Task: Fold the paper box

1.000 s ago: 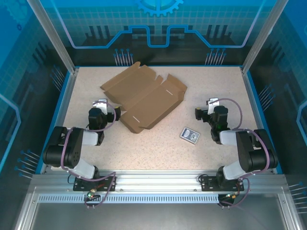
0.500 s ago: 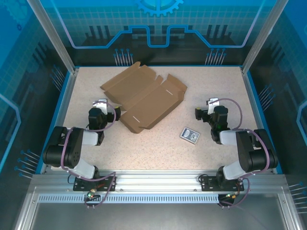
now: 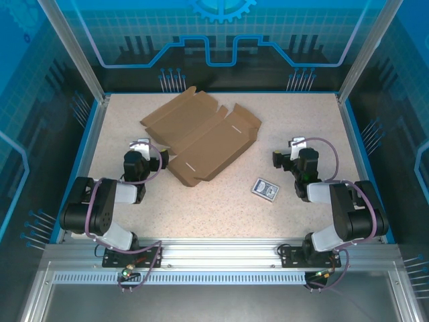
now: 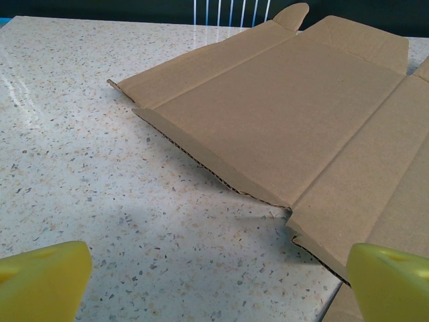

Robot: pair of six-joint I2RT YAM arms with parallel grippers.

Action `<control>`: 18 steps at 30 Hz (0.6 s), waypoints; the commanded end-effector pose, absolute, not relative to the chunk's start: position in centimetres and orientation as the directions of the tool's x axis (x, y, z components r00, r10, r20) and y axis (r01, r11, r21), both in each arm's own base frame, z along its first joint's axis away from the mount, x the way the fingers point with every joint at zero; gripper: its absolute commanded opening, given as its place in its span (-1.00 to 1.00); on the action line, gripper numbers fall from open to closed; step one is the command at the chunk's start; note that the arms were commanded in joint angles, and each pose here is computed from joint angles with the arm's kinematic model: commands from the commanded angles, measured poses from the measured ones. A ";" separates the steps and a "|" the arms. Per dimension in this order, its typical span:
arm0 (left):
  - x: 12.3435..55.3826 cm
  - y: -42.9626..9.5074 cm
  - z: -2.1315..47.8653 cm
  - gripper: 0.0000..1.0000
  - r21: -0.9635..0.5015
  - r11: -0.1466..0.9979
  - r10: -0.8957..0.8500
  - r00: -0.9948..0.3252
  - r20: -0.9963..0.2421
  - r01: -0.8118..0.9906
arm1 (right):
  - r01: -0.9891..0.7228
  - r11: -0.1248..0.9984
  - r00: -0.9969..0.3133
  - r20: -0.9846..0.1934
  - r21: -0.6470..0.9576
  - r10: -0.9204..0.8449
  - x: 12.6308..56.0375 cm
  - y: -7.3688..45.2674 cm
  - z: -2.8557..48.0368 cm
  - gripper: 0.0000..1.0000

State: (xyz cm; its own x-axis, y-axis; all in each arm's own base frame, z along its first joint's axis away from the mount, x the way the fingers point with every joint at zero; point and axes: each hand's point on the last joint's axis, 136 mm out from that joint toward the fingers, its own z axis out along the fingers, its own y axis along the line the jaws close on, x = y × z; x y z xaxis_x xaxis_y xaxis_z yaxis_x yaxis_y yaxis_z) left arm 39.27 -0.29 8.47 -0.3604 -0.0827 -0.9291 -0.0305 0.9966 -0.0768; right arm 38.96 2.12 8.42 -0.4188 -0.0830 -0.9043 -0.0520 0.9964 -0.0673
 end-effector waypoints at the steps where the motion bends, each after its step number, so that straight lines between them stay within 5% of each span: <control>1: 39.7 -0.3 9.6 0.98 -0.076 0.997 -0.081 -0.323 -0.943 -0.028 | -0.057 0.996 -0.378 -0.922 -0.071 -0.087 39.6 2.2 9.5 1.00; 9: 37.4 2.0 14.4 0.98 -0.109 0.980 -0.150 -0.263 -0.953 -0.165 | 0.149 0.987 -0.410 -0.912 -0.061 0.006 38.7 -0.8 14.0 1.00; 14: 36.6 0.1 16.6 0.98 -0.341 0.928 -0.373 -0.332 -0.866 -0.152 | 0.308 0.947 -0.414 -0.883 0.093 0.221 36.5 -2.8 16.5 1.00; 18: 36.0 -3.8 16.7 0.92 -0.513 0.856 -0.486 -0.448 -0.750 -0.071 | 0.205 0.965 -0.504 -0.828 0.164 0.247 36.3 0.2 17.1 1.00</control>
